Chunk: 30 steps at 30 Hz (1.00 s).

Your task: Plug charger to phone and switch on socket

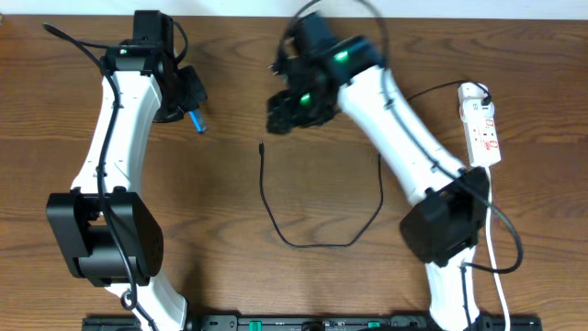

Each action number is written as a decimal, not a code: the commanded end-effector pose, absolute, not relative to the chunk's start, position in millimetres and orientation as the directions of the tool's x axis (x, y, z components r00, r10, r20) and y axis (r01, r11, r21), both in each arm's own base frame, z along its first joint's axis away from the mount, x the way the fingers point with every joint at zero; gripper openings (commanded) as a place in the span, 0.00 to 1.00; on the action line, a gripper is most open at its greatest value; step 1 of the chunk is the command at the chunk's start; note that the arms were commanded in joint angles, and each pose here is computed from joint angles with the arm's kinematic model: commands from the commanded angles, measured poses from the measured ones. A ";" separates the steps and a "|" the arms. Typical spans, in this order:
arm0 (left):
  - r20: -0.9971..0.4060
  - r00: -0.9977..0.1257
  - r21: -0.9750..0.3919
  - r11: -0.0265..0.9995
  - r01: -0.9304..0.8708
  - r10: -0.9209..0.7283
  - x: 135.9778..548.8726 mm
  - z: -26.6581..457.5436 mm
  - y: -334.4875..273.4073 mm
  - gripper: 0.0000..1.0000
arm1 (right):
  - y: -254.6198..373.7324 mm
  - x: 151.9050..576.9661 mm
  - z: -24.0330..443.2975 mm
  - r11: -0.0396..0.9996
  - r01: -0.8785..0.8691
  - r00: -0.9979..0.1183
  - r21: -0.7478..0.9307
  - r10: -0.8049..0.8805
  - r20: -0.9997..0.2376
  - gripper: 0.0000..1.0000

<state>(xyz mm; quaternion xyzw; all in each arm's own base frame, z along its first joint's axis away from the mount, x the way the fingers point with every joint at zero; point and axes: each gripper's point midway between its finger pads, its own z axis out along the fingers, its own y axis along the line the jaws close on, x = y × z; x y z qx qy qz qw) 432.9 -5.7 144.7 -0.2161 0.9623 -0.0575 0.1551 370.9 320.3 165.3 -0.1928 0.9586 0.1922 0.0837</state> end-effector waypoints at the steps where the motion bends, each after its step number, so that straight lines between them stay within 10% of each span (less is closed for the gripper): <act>1: -0.305 -0.812 -0.127 0.866 -0.483 -0.497 430.0 152.5 17.2 0.07 | 303.1 382.9 170.8 0.971 -0.209 -0.933 0.117 -0.161 -0.323 0.63; 30: -0.264 -0.809 -0.102 0.849 -0.518 -0.525 417.4 148.8 31.0 0.07 | 372.9 373.9 11.2 0.964 -0.186 -0.979 0.191 -0.166 -0.121 0.38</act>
